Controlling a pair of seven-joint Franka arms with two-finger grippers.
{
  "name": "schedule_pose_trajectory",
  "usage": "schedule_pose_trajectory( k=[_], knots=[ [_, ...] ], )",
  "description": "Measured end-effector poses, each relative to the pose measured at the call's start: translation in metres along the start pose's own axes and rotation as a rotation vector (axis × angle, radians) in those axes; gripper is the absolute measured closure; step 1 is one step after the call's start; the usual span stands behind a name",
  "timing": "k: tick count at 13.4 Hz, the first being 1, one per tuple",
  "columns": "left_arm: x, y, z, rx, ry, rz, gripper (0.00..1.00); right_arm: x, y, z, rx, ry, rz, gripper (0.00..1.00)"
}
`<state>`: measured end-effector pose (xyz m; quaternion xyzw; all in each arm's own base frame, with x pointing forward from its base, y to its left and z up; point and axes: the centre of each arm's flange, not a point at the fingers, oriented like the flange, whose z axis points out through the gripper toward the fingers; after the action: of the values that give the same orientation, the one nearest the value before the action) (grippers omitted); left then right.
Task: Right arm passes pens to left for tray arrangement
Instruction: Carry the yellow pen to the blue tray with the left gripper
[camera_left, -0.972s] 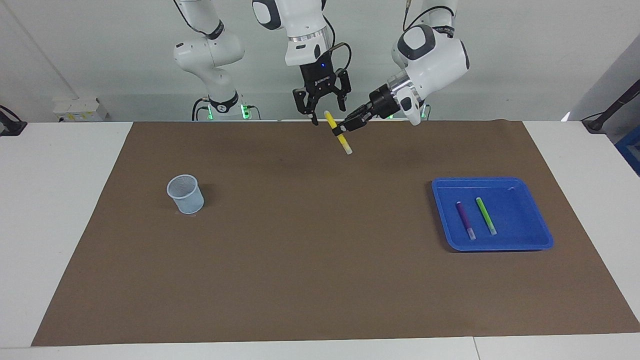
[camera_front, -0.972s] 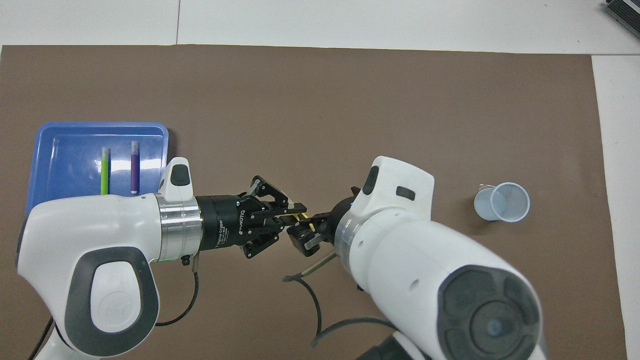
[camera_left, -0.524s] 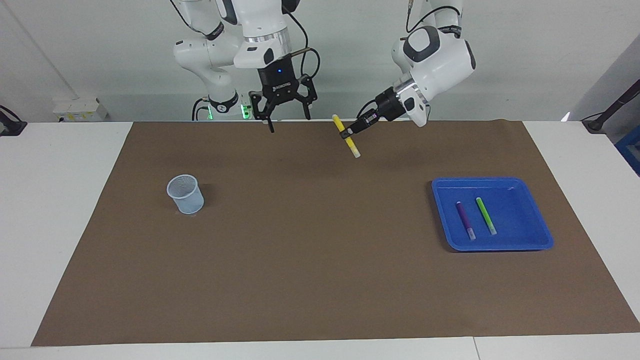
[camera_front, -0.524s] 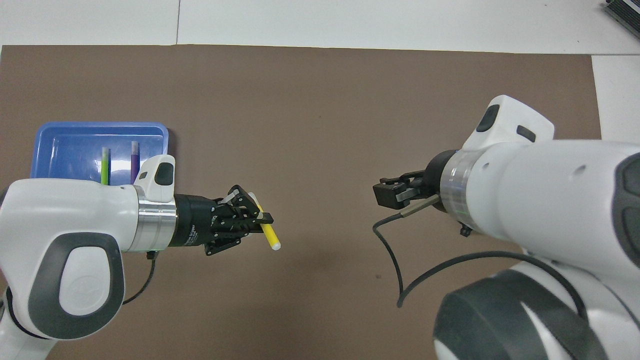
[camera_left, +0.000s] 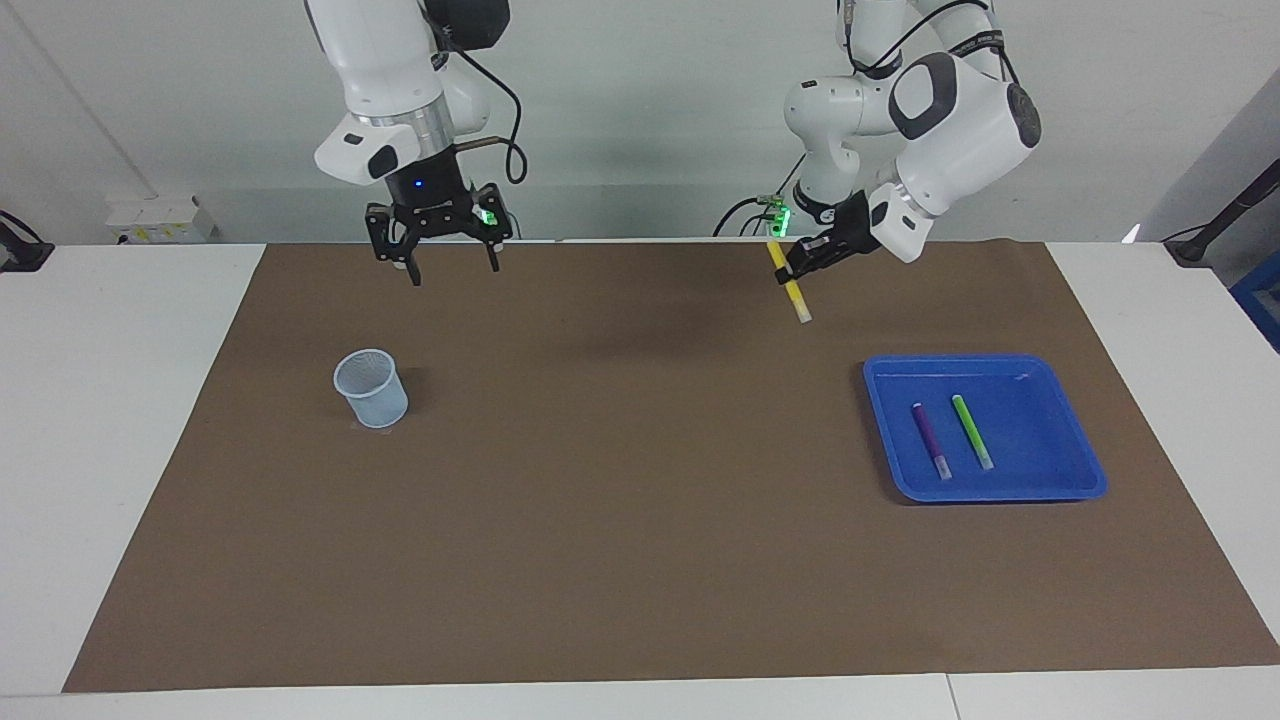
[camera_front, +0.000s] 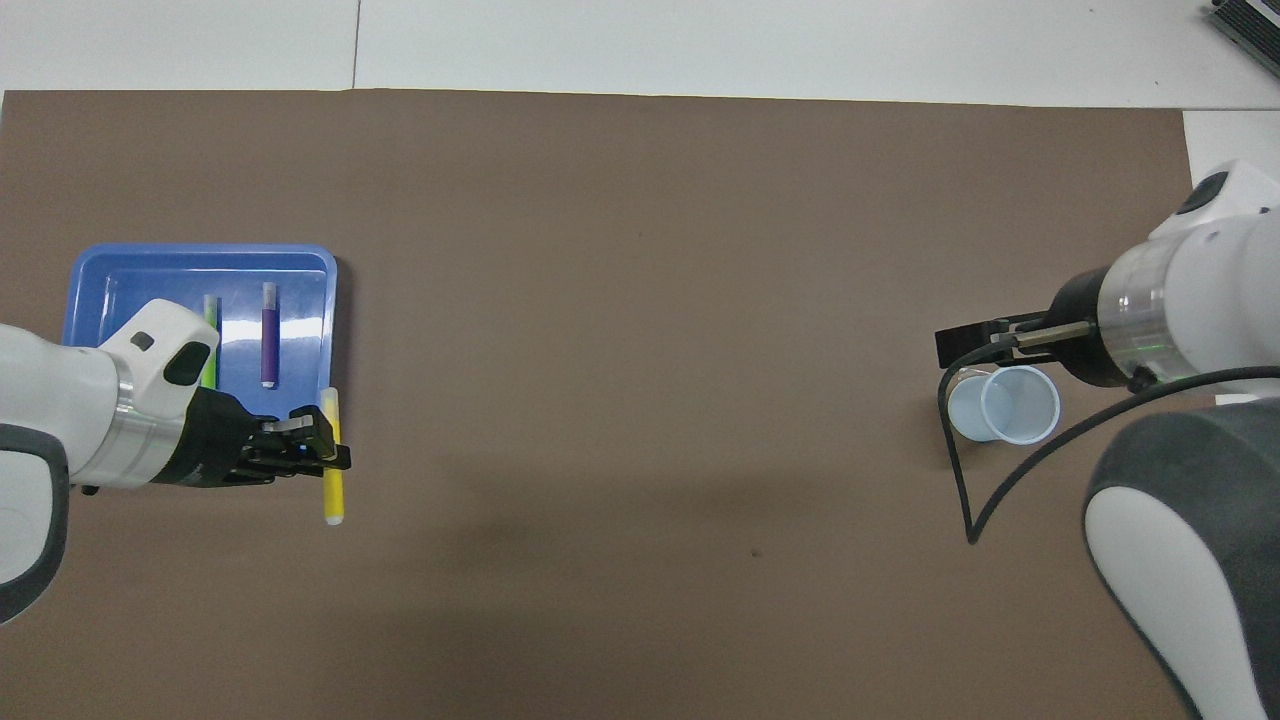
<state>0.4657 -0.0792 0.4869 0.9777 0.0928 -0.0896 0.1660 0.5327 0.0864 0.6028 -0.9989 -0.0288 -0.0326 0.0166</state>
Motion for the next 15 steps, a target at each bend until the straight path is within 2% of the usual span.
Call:
schedule_pose_trajectory(
  k=[2,5,7,10,15],
  knots=[
    [0.011,-0.037,-0.009,0.099,0.019,0.101,0.81,0.007,0.028,0.013,0.002,-0.025,0.045,0.00],
    [0.032,-0.089,-0.014,0.237,0.007,0.233,0.81,0.014,0.036,0.032,-0.007,-0.061,0.047,0.00],
    [0.057,-0.120,-0.013,0.298,0.016,0.290,0.81,0.010,0.036,0.036,-0.026,-0.096,0.039,0.00],
    [0.092,-0.150,-0.005,0.353,0.029,0.331,0.81,0.003,0.044,0.042,-0.028,-0.114,0.054,0.00],
    [0.141,-0.187,0.010,0.370,0.067,0.358,0.81,0.000,0.061,0.034,-0.028,-0.104,0.084,0.00]
  ],
)
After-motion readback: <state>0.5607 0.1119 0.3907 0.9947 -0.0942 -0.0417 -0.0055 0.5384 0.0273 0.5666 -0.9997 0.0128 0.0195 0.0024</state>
